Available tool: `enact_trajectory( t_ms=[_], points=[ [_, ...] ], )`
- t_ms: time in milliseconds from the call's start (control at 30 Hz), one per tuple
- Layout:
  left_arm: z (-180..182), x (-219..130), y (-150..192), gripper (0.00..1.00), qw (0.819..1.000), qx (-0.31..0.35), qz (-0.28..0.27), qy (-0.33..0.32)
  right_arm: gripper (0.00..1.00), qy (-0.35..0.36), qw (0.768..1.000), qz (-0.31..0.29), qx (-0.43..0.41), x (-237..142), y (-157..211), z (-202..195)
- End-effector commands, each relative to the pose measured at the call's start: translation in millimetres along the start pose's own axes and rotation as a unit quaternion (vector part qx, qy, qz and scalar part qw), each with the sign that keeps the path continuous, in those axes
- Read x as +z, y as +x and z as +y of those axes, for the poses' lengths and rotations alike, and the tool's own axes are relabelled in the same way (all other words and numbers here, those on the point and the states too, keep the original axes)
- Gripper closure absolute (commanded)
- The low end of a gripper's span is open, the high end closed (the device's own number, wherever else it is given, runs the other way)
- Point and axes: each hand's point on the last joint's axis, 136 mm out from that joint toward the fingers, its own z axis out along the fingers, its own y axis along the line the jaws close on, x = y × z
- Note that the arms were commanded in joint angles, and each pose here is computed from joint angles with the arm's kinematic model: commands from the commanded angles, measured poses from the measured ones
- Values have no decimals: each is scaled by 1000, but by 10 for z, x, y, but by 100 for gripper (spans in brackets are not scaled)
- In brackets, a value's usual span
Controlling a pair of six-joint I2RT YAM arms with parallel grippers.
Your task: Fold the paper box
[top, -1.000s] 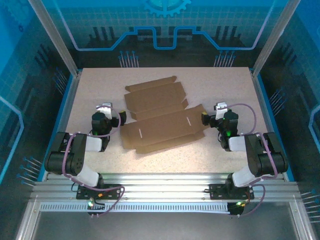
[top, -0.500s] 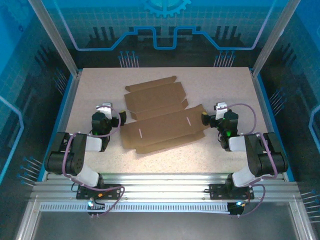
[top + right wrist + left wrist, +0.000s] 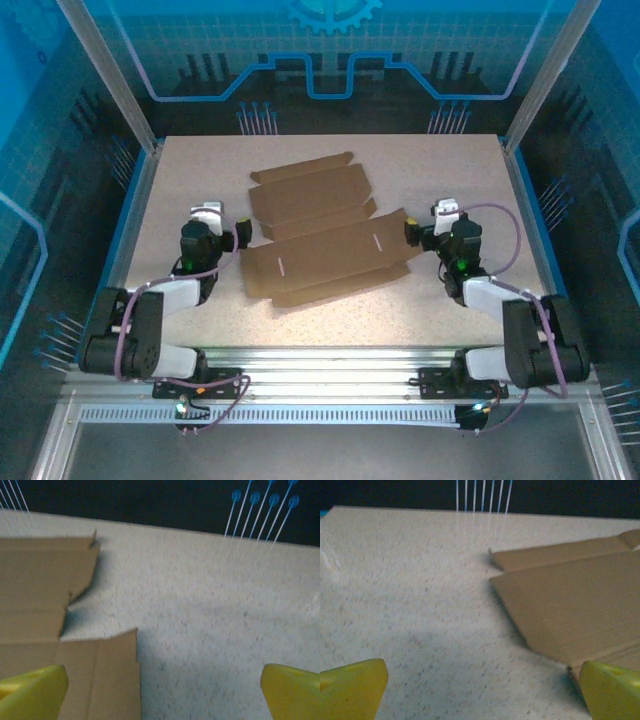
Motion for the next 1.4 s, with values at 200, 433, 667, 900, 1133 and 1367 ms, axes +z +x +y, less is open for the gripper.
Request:
enact_trajectory(
  t_ms=[200, 433, 667, 900, 1133, 1367],
  points=[
    [-547, -299, -481, 1, 989, -95, 104, 46, 0, -97, 983, 90, 127, -455, -400, 936],
    [-1113, -158, -658, 1, 956, -145, 211, 141, 0, -166, 951, 186, 182, -475, -60, 1793],
    [-1546, 418, -489, 1, 929, -133, 305, 162, 0, -202, 919, 260, 219, -427, 366, 2438],
    [-1723, 974, -106, 1, 904, -122, 384, 142, 0, -178, 901, 311, 245, -460, 752, 2626],
    [-1739, 1359, 89, 1, 900, -96, 409, 116, 0, -151, 897, 337, 243, -419, 965, 2666],
    [-1702, 1566, 258, 1, 897, -73, 423, 100, 0, -108, 901, 350, 233, -415, 1049, 2530]
  ],
)
